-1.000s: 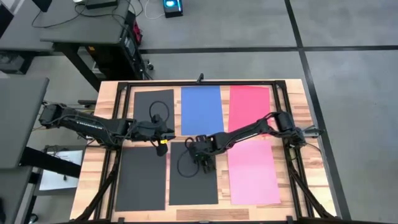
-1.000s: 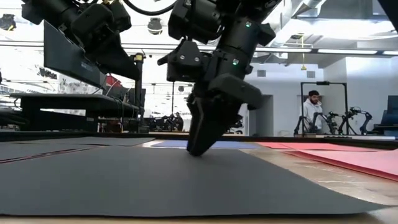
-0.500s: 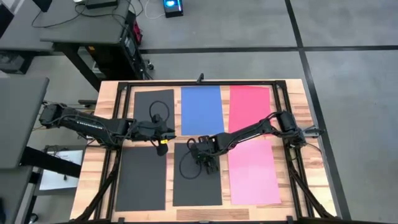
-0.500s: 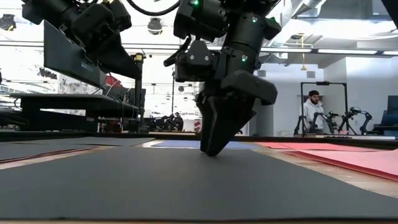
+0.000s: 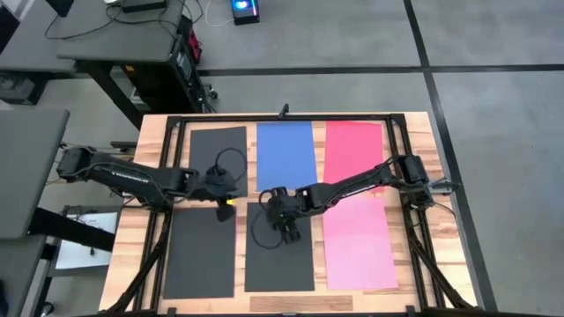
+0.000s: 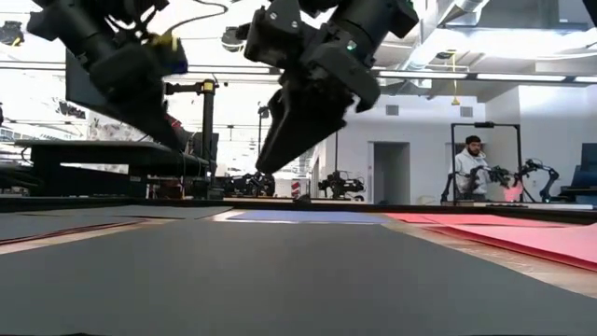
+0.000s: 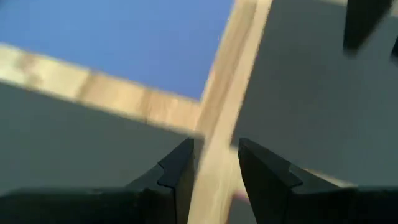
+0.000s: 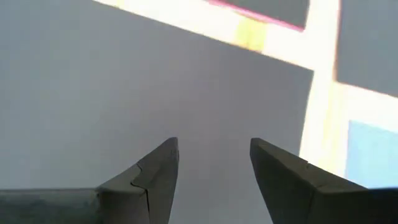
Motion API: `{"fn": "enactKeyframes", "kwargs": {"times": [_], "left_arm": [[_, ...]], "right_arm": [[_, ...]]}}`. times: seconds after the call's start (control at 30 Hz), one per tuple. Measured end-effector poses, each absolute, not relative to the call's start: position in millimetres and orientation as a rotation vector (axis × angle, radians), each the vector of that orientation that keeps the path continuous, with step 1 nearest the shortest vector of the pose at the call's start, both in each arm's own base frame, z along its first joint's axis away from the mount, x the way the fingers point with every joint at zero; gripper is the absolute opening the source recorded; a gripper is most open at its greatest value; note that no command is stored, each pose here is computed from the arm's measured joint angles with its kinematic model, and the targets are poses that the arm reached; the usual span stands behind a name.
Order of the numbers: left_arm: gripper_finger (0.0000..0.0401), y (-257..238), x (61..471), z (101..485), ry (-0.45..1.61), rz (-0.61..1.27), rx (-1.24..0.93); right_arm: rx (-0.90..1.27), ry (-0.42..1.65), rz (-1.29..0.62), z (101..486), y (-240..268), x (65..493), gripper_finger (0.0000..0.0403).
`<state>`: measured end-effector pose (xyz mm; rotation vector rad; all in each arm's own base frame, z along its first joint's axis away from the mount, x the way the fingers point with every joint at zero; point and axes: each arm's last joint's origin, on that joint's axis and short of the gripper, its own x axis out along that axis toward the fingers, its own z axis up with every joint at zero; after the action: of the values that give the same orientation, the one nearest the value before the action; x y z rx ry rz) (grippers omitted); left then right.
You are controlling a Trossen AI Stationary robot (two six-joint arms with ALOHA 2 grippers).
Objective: Organize paper
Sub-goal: Stack the black paper on top of the black paper
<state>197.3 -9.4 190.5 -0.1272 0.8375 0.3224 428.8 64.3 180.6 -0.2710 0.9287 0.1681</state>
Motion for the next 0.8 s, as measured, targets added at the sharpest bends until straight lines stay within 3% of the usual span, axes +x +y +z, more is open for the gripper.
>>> {"fn": "enactKeyframes", "kwargs": {"times": [0.33, 0.8], "left_arm": [[0.0125, -3.8, 210.3, 160.9, 1.132, 0.348, -0.011], [0.026, 23.7, 221.7, 149.1, 1.326, 0.281, 0.023]], "right_arm": [[-0.262, 0.89, 0.134, 183.0, 53.7, 433.5, 0.0187], [-0.238, 0.892, 0.127, 183.1, 54.7, 433.4, 0.0187]]}}
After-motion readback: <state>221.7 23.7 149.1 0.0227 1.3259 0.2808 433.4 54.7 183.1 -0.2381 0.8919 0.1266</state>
